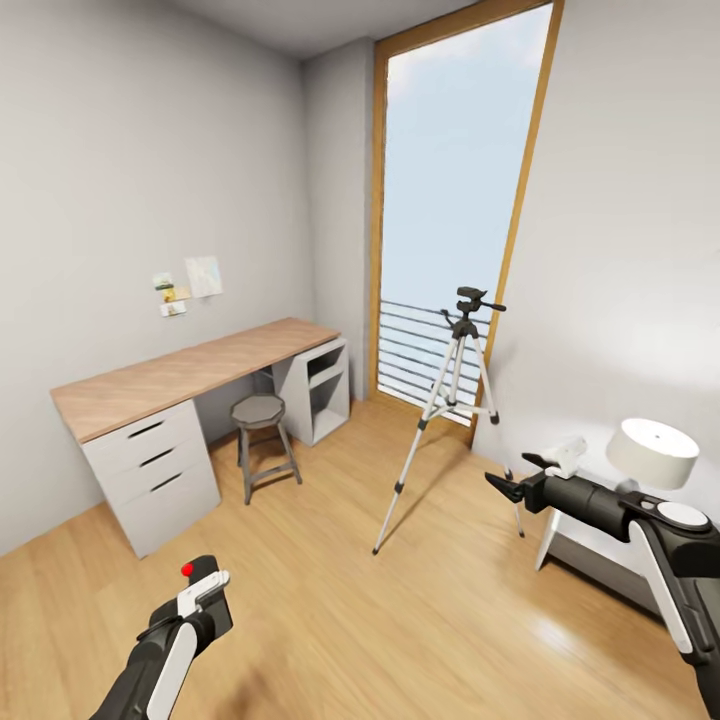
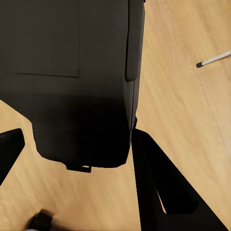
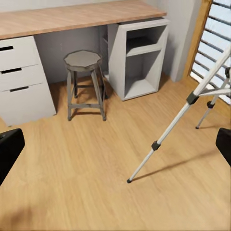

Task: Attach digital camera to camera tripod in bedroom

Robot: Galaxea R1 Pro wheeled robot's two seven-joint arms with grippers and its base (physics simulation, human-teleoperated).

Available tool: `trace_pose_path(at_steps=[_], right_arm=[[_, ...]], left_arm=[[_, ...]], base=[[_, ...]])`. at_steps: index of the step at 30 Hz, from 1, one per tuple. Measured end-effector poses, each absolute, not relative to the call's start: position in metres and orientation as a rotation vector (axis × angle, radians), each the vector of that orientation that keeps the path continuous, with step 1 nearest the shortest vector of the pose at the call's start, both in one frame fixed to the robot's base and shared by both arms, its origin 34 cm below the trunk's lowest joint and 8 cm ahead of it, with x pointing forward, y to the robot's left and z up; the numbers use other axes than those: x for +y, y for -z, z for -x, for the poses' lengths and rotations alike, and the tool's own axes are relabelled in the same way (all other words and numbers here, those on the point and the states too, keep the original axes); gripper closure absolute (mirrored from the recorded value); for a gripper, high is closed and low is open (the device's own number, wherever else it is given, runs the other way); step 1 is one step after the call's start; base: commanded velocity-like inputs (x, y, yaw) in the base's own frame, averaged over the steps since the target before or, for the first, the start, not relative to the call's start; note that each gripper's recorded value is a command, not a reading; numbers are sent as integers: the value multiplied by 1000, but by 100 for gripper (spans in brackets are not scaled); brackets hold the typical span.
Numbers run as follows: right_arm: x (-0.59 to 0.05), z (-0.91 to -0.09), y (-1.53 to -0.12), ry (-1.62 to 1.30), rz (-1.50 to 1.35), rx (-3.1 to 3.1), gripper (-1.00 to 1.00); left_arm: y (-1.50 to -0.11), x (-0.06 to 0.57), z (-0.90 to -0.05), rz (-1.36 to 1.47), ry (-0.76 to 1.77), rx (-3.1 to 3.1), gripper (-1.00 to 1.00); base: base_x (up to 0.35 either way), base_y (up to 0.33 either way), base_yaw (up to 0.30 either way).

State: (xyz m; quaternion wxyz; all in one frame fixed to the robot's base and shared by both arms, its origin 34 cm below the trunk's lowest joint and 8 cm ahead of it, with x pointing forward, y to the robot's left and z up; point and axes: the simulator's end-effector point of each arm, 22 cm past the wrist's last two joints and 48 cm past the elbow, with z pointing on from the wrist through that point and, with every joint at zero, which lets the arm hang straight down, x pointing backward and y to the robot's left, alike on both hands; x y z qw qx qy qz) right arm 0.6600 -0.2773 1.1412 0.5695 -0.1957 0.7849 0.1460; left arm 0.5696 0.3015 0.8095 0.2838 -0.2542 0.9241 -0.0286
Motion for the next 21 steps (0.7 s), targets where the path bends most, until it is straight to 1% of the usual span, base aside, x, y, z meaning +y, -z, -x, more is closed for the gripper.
trace_pose_path(at_steps=[7,21], right_arm=[[-270,-656,-1142,-378,489,1834,-100],[-262,-651,-1143,-418,519,1827,-100]], left_arm=[[-808,302,-567,680,74,2478,100],[-805,302,-563,682,71,2484,100]], base=[[253,-143,0],[285,-201,0]])
